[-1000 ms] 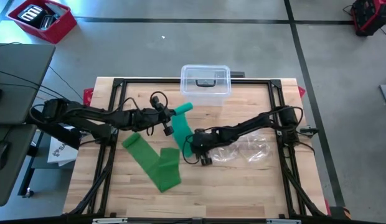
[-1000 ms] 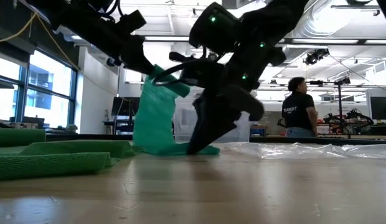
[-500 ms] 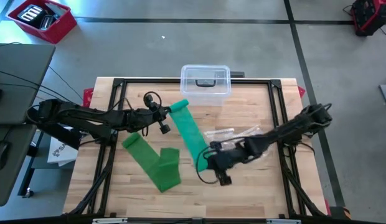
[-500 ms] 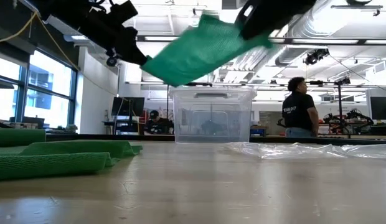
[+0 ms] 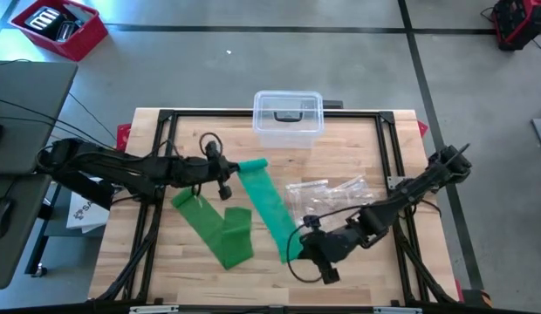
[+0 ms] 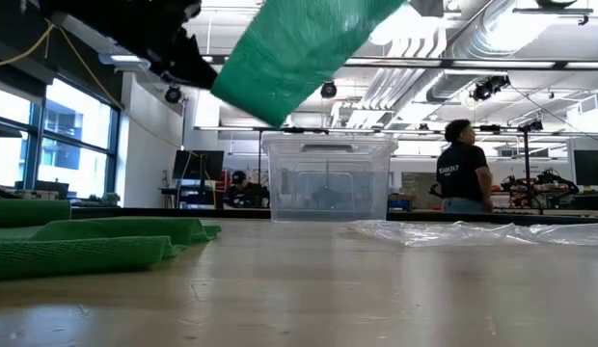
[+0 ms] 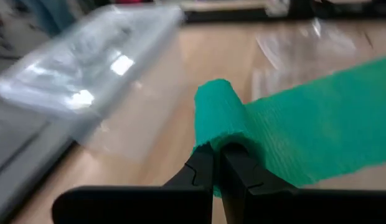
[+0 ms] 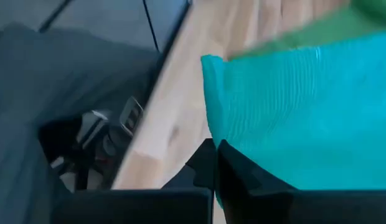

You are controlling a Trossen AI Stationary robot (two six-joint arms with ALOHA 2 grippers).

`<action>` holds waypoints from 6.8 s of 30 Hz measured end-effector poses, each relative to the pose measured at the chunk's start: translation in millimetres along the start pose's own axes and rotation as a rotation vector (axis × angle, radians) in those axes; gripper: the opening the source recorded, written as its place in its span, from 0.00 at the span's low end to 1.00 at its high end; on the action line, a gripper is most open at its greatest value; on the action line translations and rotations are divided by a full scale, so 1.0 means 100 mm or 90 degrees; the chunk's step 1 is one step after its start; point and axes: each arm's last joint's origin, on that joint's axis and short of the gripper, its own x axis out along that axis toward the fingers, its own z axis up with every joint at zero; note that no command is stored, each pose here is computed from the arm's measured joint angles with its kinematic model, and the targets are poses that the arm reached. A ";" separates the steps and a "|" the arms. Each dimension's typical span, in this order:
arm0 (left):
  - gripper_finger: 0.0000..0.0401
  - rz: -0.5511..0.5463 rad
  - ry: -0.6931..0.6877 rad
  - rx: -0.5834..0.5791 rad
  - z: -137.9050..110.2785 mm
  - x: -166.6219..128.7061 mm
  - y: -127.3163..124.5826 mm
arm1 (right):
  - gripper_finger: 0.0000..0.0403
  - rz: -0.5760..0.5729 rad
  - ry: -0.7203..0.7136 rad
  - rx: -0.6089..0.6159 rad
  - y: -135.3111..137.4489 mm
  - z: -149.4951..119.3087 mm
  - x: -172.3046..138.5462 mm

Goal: Roll bandage
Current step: Roll the blue bandage

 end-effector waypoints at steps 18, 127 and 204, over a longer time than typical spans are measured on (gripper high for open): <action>0.00 -0.316 0.037 0.004 -0.30 0.26 -0.92 | 0.00 -0.452 0.059 -0.087 -0.44 0.64 -0.94; 0.00 0.038 0.017 -0.036 -0.93 0.27 -0.59 | 0.00 -0.065 0.110 -0.047 -1.00 -0.05 0.50; 0.00 -0.046 -0.257 -0.170 -0.11 -0.63 -0.49 | 0.00 -0.165 0.197 0.041 -0.77 -0.46 0.55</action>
